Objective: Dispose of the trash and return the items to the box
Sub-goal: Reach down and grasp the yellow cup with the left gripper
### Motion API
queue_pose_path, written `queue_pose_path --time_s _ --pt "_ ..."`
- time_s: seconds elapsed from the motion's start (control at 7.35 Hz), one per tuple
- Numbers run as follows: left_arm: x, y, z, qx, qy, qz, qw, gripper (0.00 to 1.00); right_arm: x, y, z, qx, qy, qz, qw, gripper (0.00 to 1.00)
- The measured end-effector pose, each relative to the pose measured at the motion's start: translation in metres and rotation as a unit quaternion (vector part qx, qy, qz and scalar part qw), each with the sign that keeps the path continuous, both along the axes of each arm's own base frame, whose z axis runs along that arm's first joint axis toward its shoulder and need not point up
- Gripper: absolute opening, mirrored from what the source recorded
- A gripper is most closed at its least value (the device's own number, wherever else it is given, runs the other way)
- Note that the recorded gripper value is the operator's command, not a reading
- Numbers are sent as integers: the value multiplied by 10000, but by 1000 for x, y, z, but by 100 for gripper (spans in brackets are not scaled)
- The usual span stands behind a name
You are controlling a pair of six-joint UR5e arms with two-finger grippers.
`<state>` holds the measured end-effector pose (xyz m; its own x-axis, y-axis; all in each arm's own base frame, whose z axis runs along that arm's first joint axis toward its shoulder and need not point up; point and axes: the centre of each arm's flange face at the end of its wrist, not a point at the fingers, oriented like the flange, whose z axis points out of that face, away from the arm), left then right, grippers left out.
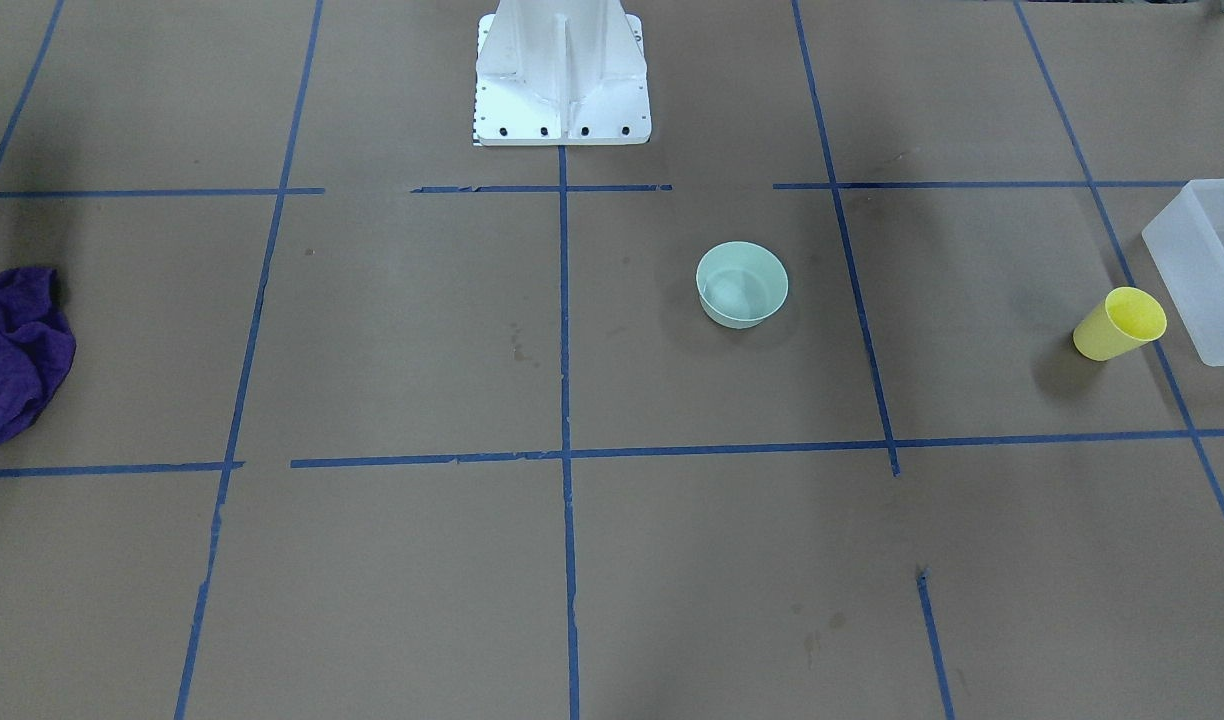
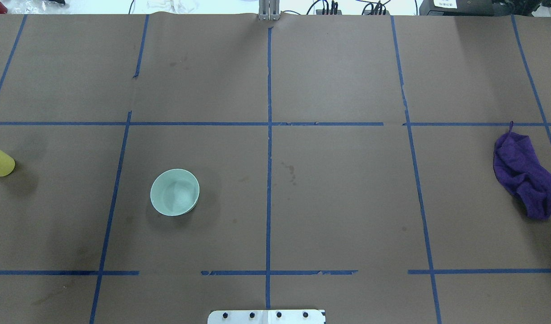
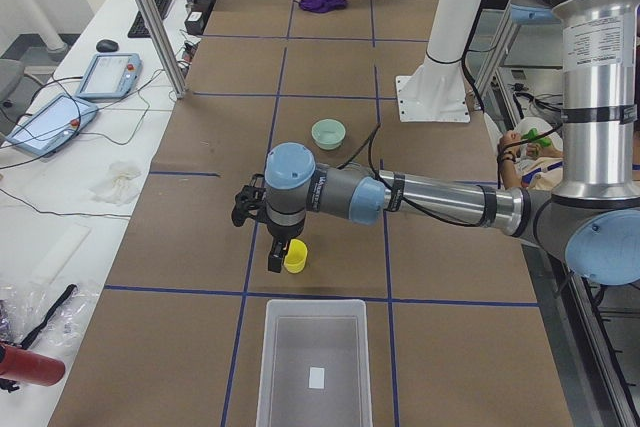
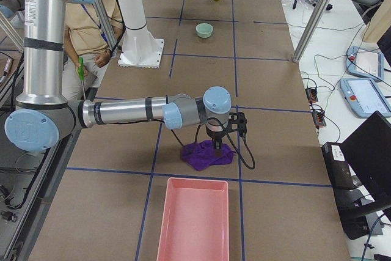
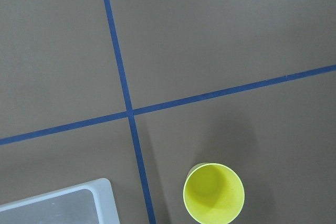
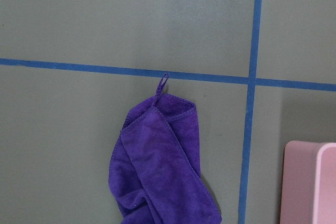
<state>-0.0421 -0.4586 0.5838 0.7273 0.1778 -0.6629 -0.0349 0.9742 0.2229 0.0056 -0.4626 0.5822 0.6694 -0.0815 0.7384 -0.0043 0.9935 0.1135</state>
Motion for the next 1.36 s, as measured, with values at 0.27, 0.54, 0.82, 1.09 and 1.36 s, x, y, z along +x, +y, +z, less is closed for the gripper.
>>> queue_pose_path --time_s 0.27,0.54,0.82,1.09,1.36 --pt "0 3 13 -113 -68 0 9999 100 -1 -3 -2 61 16 -25 10000 100" --pt "3 14 20 -210 136 51 9997 100 -1 -4 -3 83 31 -36 10000 100" --pt "10 19 19 -242 498 154 9983 100 -1 -3 -1 40 34 -11 10000 100" --pt "25 17 19 -201 563 249 9979 99 -5 -2 -1 4 27 -24 10000 100" --pt "46 3 30 -158 469 139 9987 99 -7 -2 -2 -6 15 -39 10000 100"
